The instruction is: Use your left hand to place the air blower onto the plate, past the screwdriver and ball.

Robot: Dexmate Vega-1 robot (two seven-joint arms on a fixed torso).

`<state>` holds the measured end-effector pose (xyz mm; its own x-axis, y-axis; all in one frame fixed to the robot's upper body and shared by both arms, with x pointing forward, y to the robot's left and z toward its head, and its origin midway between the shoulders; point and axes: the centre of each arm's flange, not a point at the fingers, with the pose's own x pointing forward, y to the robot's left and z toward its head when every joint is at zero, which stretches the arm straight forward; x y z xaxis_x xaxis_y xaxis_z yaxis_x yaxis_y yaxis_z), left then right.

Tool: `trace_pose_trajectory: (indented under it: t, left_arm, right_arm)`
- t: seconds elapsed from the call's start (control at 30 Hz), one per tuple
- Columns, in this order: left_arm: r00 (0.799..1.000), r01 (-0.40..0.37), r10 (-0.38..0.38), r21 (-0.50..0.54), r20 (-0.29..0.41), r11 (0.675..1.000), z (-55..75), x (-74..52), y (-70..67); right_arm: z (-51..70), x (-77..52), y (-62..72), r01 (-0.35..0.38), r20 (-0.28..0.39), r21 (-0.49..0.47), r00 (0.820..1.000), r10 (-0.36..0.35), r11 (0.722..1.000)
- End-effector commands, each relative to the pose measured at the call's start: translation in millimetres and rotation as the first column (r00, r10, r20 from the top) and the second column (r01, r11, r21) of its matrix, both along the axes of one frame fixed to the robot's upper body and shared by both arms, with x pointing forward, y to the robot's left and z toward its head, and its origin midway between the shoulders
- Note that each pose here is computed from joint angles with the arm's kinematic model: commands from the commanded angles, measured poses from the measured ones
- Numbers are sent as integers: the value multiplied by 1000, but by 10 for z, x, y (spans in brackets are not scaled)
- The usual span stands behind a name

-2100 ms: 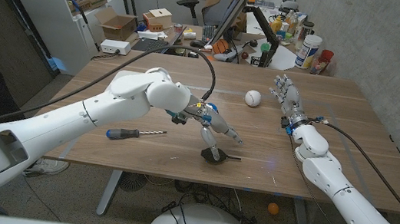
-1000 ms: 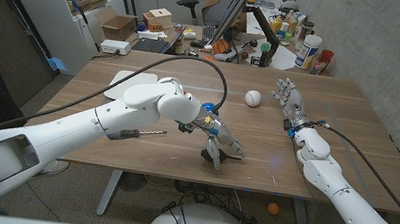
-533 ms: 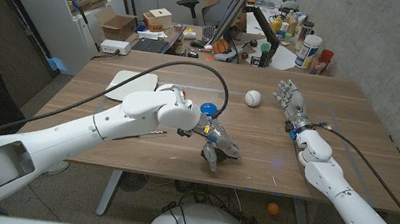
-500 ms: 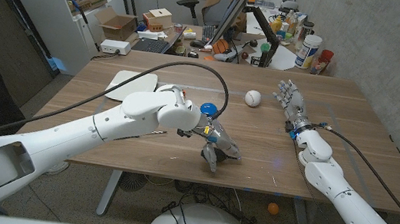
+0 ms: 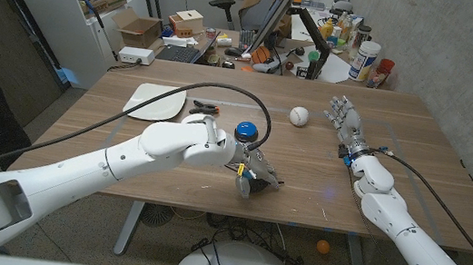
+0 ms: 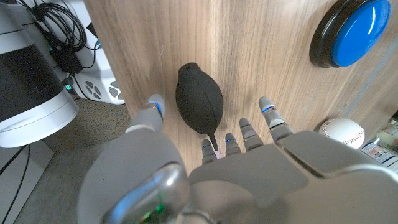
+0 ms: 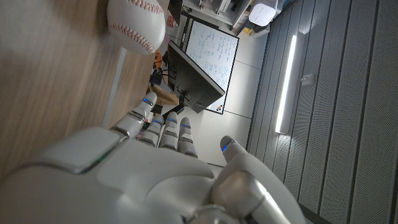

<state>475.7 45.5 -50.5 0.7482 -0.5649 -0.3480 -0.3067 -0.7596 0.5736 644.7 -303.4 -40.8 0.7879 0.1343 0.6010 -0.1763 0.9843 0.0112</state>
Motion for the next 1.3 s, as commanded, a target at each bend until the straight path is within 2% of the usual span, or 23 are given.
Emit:
trace_pose_trajectory:
  t: [0.03,0.4,0.9,1.1,1.23,1.3]
  left_arm:
    - [994,14,-15,12,109,1000,-115,70,71]
    - [983,82,-76,-29,165,996,-116,93,91]
    - [979,146,-125,-131,159,981,-112,212,118]
    - [972,196,-166,-185,166,963,-123,228,133]
    - [960,252,-211,-239,185,938,-108,196,144]
    - [960,256,-212,-263,185,930,-91,185,145]
  right_arm:
    - [-26,11,-4,4,-6,3,1000,-4,1000]
    - [-8,55,9,7,-10,2,1000,-7,1000]
    - [21,142,7,10,-17,0,1000,-10,1000]
    - [17,167,-10,12,-21,-2,1000,-12,1000]
    - [13,168,-28,13,-22,-2,1000,-13,1000]
    - [11,163,-36,14,-21,-2,1000,-14,1000]
